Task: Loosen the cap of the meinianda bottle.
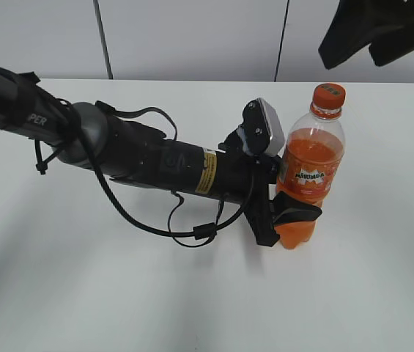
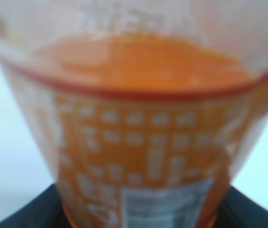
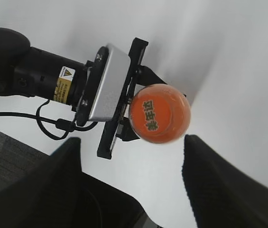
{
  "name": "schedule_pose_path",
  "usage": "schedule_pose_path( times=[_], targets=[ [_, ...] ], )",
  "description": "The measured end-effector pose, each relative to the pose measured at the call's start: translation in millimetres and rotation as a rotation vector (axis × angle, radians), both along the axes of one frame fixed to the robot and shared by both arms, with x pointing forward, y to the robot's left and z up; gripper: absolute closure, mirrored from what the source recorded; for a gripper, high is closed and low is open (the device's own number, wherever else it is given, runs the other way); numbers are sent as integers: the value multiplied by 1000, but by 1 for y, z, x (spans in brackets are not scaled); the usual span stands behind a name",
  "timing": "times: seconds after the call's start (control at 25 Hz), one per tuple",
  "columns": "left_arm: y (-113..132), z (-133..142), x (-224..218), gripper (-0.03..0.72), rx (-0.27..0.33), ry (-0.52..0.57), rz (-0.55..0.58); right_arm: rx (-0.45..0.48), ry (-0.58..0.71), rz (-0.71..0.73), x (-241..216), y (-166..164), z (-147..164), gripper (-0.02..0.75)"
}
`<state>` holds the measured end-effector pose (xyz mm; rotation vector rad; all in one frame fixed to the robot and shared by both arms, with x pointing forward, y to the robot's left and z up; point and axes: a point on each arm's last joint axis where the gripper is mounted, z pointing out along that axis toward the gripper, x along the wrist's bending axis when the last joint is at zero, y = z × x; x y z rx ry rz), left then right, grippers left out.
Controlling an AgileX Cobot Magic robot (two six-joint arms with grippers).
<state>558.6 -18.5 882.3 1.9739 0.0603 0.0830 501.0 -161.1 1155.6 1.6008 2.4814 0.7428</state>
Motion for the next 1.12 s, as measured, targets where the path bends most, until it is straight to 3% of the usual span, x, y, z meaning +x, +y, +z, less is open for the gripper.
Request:
schedule_pose_path(
  times=[0.48, 0.88, 1.12],
  targets=[
    [0, 0, 0, 301, 0, 0, 0, -65, 121, 1, 30, 13, -43, 245],
    [0, 0, 0, 301, 0, 0, 0, -103, 136, 1, 36, 13, -54, 283],
    [0, 0, 0, 301, 0, 0, 0, -81, 142, 1, 36, 15, -53, 312]
  ],
)
